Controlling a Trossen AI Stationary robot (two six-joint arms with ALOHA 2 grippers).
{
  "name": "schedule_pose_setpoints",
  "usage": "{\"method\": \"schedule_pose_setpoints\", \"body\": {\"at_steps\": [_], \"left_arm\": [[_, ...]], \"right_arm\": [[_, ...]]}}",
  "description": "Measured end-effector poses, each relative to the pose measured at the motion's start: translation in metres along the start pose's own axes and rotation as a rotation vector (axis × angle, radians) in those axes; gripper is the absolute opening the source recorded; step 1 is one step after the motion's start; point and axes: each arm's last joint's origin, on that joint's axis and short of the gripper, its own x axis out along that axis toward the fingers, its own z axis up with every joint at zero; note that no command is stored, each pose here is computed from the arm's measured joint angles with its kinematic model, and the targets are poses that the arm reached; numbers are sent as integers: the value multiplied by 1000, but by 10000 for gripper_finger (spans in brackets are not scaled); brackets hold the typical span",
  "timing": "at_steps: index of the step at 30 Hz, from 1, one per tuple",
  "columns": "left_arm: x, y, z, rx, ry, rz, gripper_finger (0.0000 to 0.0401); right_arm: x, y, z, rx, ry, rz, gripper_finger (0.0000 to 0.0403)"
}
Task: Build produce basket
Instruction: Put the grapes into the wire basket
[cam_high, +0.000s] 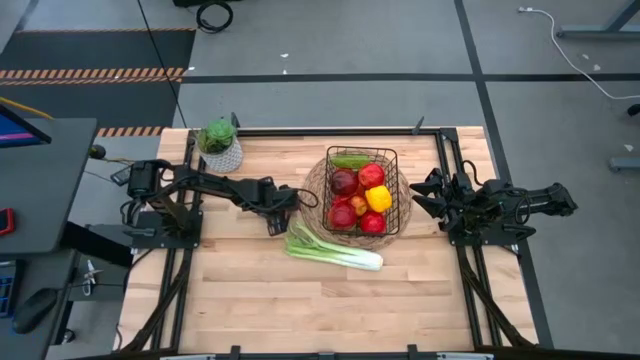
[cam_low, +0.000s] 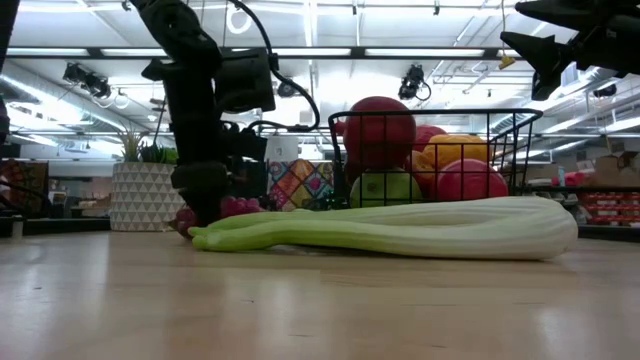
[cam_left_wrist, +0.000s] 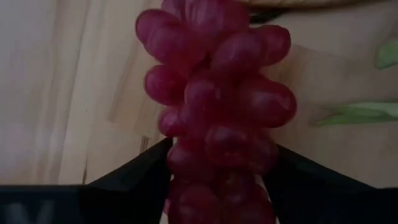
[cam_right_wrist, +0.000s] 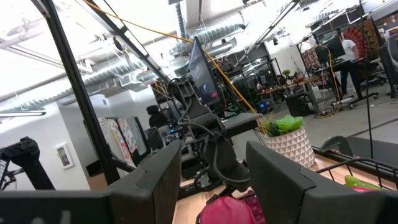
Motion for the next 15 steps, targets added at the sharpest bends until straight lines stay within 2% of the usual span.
{"method": "schedule_pose_setpoints", "body": {"at_steps": [7, 12, 15], "left_arm": [[-5, 1, 2, 11, 33, 0, 181], [-27, 5, 18, 34, 44, 2, 163], [-45, 9, 28, 45, -1, -5, 156]], "right_arm": [[0, 0, 0, 0, 0, 0, 187], [0, 0, 0, 0, 0, 0, 187], [0, 0, 0, 0, 0, 0, 187]]}}
